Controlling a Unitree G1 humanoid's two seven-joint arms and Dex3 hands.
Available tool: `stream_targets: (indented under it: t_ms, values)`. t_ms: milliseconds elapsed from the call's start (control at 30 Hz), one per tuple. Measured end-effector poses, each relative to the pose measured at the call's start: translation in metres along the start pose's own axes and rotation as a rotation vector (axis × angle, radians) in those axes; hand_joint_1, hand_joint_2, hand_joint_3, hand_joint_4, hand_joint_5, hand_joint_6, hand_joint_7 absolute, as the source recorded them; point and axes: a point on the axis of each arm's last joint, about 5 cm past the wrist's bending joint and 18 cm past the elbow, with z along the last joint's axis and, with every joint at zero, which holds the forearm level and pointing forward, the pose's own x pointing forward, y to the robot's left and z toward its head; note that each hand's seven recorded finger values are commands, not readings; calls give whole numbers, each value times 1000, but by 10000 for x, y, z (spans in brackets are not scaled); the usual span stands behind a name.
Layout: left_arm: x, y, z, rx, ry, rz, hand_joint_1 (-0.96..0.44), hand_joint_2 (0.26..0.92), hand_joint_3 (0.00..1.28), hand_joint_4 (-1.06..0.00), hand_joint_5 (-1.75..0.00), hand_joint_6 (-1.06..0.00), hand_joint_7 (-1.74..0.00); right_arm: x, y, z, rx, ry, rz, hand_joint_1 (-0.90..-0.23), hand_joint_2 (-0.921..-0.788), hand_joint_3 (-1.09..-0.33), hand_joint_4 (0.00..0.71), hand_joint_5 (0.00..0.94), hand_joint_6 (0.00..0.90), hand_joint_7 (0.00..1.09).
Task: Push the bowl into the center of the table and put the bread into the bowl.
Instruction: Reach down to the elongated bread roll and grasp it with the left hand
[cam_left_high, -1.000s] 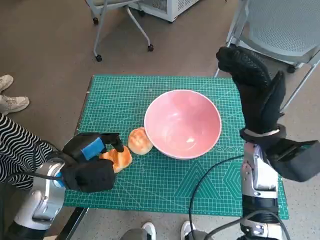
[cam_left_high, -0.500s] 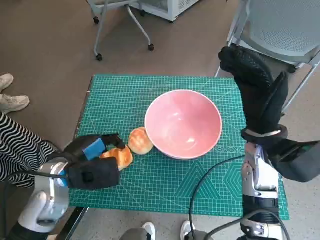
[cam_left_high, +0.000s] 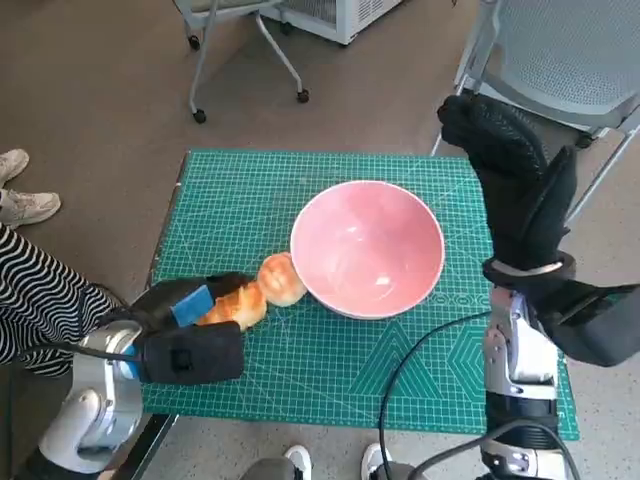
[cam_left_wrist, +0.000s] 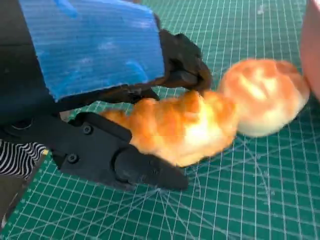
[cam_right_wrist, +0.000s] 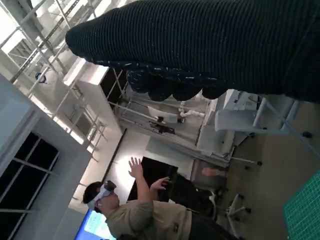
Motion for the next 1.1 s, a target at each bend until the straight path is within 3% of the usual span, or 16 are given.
stream_targets:
  t_ms: [433,533,667,700,733,800,833,900,933,1033,1100]
  values:
    - [1,-46,0,14,9,-8,-568,880,0,-391,-43,-231,-71,-2,0,-2,1,5,-6,-675,-921,-664,175,1,4,643]
    - [8,-54,4,11,9,1,-463,860,0,-421,-54,-257,-76,-3,2,0,2,7,-6,-675,-921,-662,175,1,4,643]
    - [31,-80,11,3,8,37,-249,836,1,-540,-111,-351,-116,-7,2,6,1,6,-6,-675,-921,-661,176,1,5,643]
    - [39,-91,10,3,9,48,-26,867,29,-588,-515,-443,-173,-7,4,7,1,6,-6,-675,-921,-661,176,1,5,642]
    - [47,-105,8,8,9,65,115,886,54,-609,-784,-486,-240,-7,5,9,1,6,-5,-675,-921,-661,176,1,5,642]
    - [59,-132,1,19,3,106,242,903,56,-652,-998,-538,-463,-7,6,10,0,6,-4,-675,-921,-661,176,1,5,642]
    - [63,-144,-5,23,-1,124,158,903,75,-665,-1119,-576,-650,-6,7,11,0,5,-4,-675,-921,-660,176,1,5,642]
    - [73,-172,-23,34,-20,168,103,867,156,-667,-1208,-598,-787,-7,7,11,0,6,-4,-676,-921,-660,175,1,5,642]
    - [76,-184,-33,39,-28,186,54,744,398,-665,-1324,-606,-962,-8,7,11,1,6,-4,-676,-921,-661,175,0,5,641]
    - [76,-209,-56,50,-53,226,20,662,563,-669,-1341,-585,-1168,-10,7,10,1,7,-4,-677,-921,-661,175,0,4,641]
    - [74,-216,-63,55,-68,243,12,642,601,-672,-1331,-579,-1230,-12,7,9,1,8,-4,-677,-921,-661,175,0,4,641]
